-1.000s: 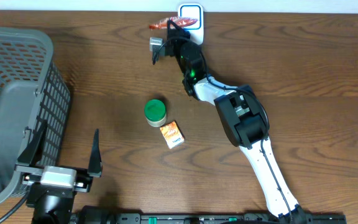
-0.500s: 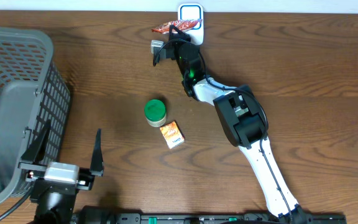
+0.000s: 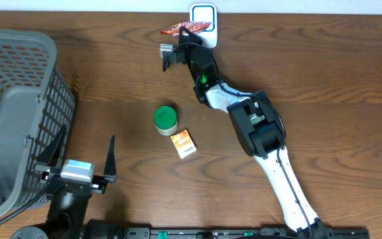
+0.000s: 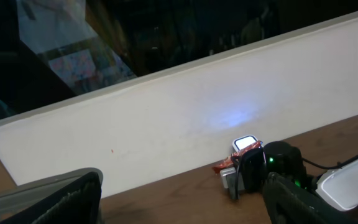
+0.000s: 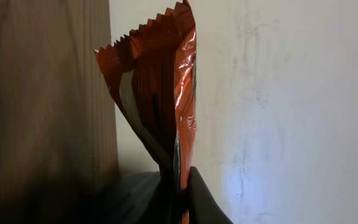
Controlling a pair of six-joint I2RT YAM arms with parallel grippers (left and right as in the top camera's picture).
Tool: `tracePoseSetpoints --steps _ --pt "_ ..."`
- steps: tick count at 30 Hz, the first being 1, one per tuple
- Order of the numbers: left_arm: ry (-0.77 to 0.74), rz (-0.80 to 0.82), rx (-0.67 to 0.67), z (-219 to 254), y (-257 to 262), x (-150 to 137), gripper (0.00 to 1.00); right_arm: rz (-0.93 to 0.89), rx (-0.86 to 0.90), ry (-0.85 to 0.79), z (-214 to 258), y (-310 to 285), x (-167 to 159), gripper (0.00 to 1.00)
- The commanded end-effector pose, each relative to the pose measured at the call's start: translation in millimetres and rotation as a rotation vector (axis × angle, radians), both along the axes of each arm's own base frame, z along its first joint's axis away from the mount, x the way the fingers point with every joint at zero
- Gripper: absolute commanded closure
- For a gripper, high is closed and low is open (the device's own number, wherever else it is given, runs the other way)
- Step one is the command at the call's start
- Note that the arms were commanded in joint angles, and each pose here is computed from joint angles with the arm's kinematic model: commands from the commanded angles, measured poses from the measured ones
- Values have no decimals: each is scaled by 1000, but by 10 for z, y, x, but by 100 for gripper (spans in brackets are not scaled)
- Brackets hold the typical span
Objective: Scan the item barcode
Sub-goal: 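Hold the candy bar in front of the scanner window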
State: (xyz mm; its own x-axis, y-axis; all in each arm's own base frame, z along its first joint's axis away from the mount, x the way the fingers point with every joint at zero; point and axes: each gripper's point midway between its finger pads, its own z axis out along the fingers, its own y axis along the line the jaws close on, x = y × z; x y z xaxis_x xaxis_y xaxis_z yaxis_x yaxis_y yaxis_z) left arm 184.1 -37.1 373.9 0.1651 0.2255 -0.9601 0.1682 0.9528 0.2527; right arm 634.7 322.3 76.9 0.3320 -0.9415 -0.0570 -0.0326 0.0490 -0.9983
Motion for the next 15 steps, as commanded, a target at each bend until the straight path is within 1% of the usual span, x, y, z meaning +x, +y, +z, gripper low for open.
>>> tracePoseSetpoints --steps 1,8,10,15 --pt "12 -7 9 -39 -14 9 16 -6 -19 -67 189 -78 75 99" --pt "43 -7 12 -117 -14 16 16 15 15 -136 405 -111 102 99" --pt "45 -7 12 -120 -14 16 16 11 10 -118 361 -134 119 99" --pt "93 -7 18 -239 -15 22 16 7 -22 -15 95 -173 151 99"
